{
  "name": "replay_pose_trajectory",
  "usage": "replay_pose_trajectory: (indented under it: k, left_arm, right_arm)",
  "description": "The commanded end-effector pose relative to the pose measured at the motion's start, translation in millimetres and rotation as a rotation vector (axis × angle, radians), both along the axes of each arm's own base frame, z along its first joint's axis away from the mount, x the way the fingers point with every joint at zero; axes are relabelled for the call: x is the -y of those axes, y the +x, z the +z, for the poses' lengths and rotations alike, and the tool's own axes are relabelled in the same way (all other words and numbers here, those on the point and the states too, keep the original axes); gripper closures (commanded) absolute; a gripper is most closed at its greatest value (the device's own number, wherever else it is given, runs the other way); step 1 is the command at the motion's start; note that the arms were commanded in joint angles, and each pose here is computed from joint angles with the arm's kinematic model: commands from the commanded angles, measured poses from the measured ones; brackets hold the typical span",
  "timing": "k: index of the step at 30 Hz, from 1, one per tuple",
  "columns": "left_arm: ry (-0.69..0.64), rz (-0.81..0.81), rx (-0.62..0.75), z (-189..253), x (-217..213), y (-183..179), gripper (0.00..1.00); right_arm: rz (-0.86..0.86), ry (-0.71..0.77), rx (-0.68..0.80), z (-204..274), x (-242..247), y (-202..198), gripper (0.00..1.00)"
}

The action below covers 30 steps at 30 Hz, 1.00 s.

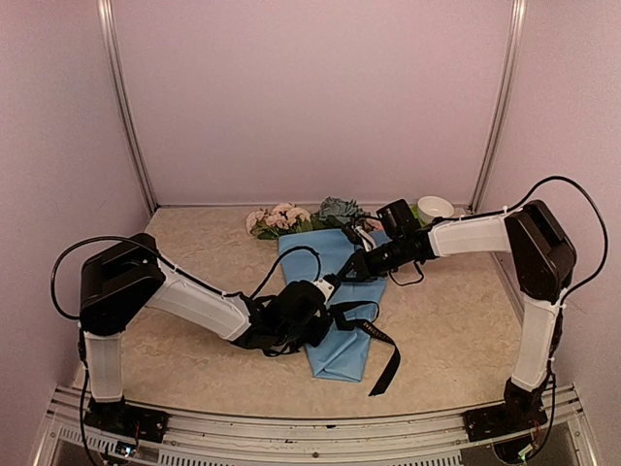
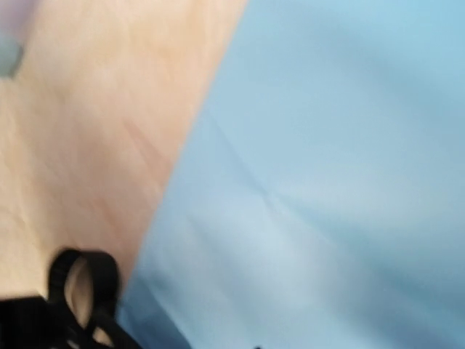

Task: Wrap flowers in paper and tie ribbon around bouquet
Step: Cross the ribbon over the folded bouquet.

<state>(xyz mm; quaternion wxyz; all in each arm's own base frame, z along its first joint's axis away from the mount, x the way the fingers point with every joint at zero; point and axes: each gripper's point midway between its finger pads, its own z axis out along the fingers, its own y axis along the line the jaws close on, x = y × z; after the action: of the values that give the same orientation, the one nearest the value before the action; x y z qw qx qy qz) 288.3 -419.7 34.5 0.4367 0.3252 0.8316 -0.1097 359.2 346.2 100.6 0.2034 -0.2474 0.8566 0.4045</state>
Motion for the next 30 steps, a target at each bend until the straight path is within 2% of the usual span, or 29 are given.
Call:
replay_pose_trajectory:
  k: [1, 8, 12, 16, 22, 25, 30]
  left_arm:
    - [-0.072, -0.006, -0.026, 9, 0, 3, 1.0]
    - [-0.072, 0.006, 0.002, 14, -6, 8, 1.0]
    - [-0.073, 0.042, 0.049, 25, -13, 19, 1.0]
    - [-0.041, 0.059, 0.098, 30, -15, 28, 1.0]
    - [0.016, 0.14, 0.181, 36, -21, 46, 1.0]
    - [0.007, 0.128, 0.18, 35, -18, 46, 1.0]
    - [-0.024, 0.103, 0.165, 36, -13, 41, 1.0]
  right_arm:
    - [0.118, -0.012, 0.022, -16, -13, -14, 0.88]
    - [0.116, -0.137, -0.007, -66, -5, -13, 0.87]
    - [0.114, -0.172, 0.018, -72, 2, -16, 0.8]
    - [0.12, -0.215, 0.029, -77, 6, -14, 0.8]
    - [0.216, -0.092, -0.003, -60, -1, -43, 0.82]
    - [0.252, -0.016, 0.007, -44, -6, -53, 0.8]
    - [0.242, -0.018, 0.008, -48, -5, -53, 0.75]
